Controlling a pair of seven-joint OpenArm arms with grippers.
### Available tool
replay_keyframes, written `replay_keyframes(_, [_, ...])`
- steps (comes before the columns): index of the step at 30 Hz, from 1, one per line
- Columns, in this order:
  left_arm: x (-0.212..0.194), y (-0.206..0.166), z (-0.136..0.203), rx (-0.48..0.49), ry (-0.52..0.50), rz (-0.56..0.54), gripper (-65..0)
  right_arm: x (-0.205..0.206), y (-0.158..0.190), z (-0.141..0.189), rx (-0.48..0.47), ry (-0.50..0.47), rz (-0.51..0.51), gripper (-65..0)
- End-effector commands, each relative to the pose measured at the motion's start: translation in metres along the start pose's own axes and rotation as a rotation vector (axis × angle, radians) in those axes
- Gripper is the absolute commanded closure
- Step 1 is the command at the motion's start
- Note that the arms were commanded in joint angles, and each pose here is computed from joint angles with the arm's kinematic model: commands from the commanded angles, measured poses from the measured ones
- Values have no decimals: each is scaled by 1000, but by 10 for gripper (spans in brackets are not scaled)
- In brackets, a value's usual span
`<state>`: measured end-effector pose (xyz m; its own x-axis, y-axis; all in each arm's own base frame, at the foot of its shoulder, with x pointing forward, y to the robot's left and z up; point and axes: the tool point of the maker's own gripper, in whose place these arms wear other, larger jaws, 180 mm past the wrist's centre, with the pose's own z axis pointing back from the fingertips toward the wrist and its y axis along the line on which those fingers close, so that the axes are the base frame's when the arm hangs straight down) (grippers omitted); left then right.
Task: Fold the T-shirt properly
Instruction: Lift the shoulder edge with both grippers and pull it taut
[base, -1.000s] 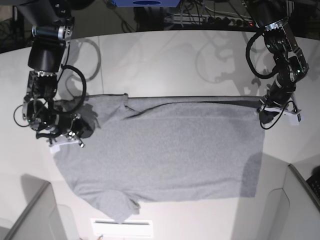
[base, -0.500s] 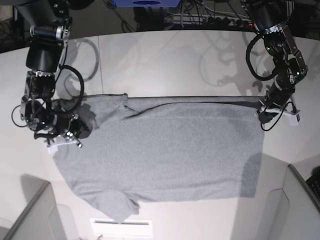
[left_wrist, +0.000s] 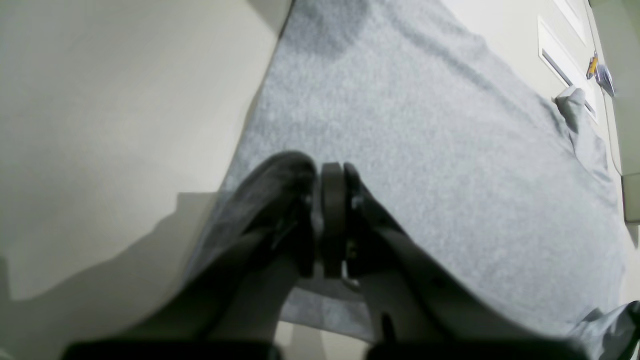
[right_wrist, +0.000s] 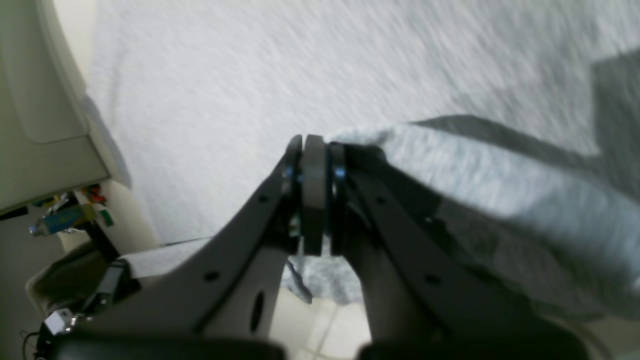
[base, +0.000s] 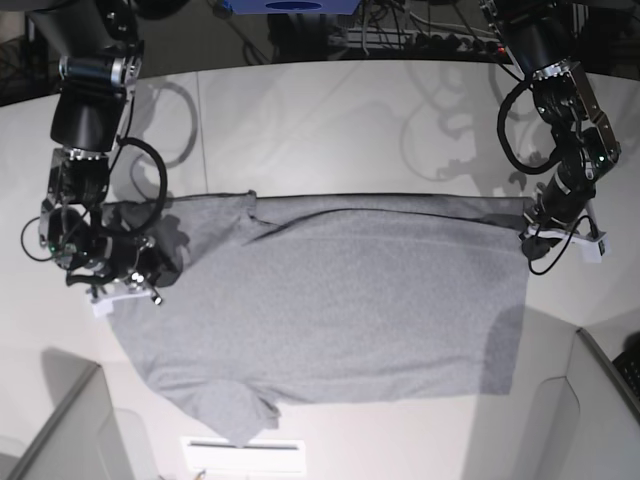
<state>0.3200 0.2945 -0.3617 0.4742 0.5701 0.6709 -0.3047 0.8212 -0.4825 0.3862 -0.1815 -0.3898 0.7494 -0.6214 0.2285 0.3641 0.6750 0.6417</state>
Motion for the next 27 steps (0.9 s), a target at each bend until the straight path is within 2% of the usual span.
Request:
replay_keyframes(1, [16,-4,2,-12,-44,-15,0,18,14,8,35,-40,24,0])
replay_keyframes(5, [11,2,-3,-4,-28,9,0,24,18,5,40,-37,13,0])
replay_keyframes(9, [7,6,-10,1,-10,31,0,20,8,-3,20,-8,-23,0])
replay_keyframes(18, [27,0,-18,-12,-31,31,0,16,3,-5,11,8,-35,0])
replay_keyframes(24, [14,10,-26,4,8,67,0,14,1,-6,7,13,-39,0])
replay_keyframes(25, [13,10,-26,5,10,68,0,14,1,-6,7,13,-39,-12])
replay_keyframes(27, [13,11,-27,6,9,70,0,14,1,-6,9,12,-40,-149])
